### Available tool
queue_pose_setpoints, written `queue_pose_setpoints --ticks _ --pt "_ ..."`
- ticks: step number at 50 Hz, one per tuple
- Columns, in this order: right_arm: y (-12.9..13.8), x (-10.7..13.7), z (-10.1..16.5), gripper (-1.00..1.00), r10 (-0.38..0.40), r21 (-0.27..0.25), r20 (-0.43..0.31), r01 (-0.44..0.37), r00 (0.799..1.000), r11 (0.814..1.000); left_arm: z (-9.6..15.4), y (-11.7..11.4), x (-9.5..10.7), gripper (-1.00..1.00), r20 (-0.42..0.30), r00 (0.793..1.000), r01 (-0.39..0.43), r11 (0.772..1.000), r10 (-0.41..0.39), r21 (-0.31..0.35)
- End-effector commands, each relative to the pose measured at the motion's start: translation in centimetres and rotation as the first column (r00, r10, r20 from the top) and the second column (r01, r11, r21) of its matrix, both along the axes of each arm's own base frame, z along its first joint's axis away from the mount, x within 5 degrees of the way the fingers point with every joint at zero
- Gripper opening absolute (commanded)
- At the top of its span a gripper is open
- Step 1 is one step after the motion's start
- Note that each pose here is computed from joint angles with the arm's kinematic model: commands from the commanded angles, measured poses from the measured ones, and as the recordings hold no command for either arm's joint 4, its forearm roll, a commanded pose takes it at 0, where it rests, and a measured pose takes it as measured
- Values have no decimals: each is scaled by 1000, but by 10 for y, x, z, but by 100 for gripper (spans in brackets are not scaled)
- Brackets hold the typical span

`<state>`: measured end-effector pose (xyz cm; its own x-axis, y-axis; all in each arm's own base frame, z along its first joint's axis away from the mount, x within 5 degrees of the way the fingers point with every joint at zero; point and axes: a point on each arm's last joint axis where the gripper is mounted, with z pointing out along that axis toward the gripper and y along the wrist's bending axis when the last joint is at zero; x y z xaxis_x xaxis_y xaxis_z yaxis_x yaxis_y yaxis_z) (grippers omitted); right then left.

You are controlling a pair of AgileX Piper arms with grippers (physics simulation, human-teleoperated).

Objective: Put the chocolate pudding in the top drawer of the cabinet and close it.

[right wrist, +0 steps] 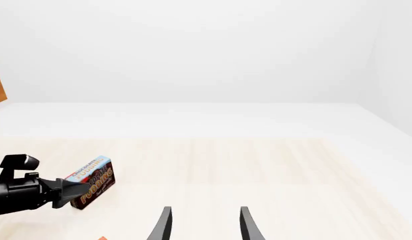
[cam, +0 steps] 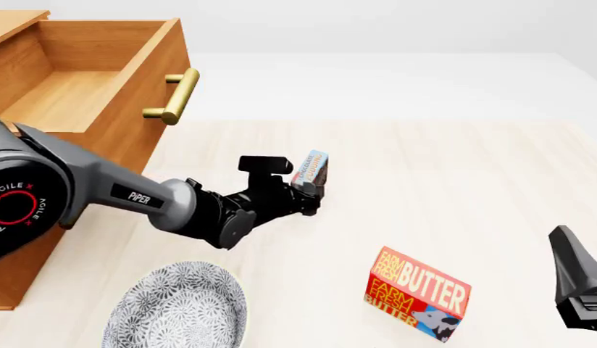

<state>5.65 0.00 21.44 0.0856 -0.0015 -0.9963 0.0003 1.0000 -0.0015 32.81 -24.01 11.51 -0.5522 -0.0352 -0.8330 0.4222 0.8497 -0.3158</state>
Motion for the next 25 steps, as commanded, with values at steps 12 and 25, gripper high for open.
queue_pose_setpoints --ticks 12,25 --pt "0 0 0 100 0 0 0 0 1000 1000 -1 5 8 -100 8 1000 -17 1000 17 6" --pt "0 0 0 100 0 0 0 0 1000 1000 1 5 5 -100 21 1000 -5 1000 5 13"
